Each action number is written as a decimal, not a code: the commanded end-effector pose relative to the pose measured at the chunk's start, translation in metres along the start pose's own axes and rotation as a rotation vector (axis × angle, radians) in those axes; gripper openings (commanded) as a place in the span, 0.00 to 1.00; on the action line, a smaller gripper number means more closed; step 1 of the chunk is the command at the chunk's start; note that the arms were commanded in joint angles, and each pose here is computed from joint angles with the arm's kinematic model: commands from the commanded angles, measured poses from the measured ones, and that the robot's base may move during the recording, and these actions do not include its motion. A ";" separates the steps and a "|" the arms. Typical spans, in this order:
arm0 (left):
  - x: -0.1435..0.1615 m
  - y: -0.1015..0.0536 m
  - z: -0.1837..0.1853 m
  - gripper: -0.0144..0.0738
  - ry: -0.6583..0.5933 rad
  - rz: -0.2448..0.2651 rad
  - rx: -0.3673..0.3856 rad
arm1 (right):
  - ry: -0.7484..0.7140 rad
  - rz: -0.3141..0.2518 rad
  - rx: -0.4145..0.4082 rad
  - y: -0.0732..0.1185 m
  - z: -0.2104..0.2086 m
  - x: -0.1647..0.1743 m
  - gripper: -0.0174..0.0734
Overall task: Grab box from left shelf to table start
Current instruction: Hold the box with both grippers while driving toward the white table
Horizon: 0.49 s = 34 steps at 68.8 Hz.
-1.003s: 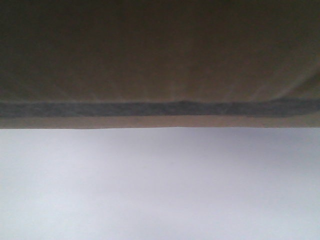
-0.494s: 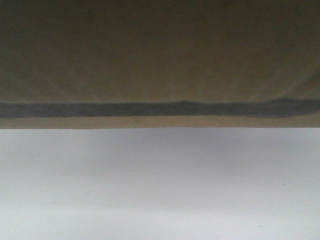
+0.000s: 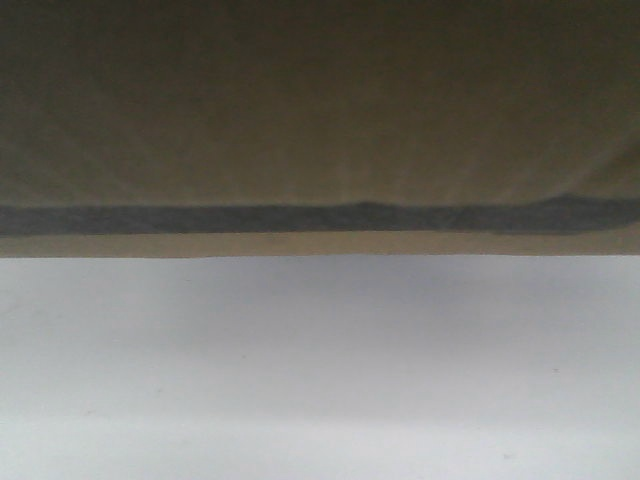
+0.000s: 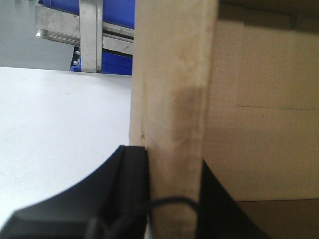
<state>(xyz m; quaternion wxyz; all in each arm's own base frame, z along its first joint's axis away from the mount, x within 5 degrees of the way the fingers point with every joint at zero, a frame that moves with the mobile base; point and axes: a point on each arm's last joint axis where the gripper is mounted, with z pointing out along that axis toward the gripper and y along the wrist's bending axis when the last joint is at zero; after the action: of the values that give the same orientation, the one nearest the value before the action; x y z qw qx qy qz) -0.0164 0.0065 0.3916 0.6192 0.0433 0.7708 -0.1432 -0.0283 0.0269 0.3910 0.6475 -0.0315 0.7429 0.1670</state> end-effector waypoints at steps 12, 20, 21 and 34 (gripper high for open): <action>-0.026 -0.005 -0.008 0.06 -0.217 -0.031 0.058 | -0.150 -0.033 0.051 -0.002 -0.001 -0.020 0.26; -0.026 -0.005 -0.008 0.06 -0.217 -0.031 0.058 | -0.150 -0.033 0.051 -0.002 -0.001 -0.020 0.26; -0.026 -0.005 -0.008 0.06 -0.217 -0.031 0.058 | -0.150 -0.033 0.051 -0.002 -0.001 -0.020 0.26; -0.029 -0.005 -0.009 0.06 -0.255 -0.032 0.066 | -0.150 -0.033 0.051 -0.002 -0.001 -0.020 0.26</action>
<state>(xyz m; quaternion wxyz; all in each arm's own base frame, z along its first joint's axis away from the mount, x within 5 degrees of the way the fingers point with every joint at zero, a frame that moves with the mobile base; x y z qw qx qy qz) -0.0163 0.0064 0.3925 0.6230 0.0424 0.7675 -0.1447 -0.0283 0.0269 0.3910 0.6475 -0.0315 0.7429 0.1670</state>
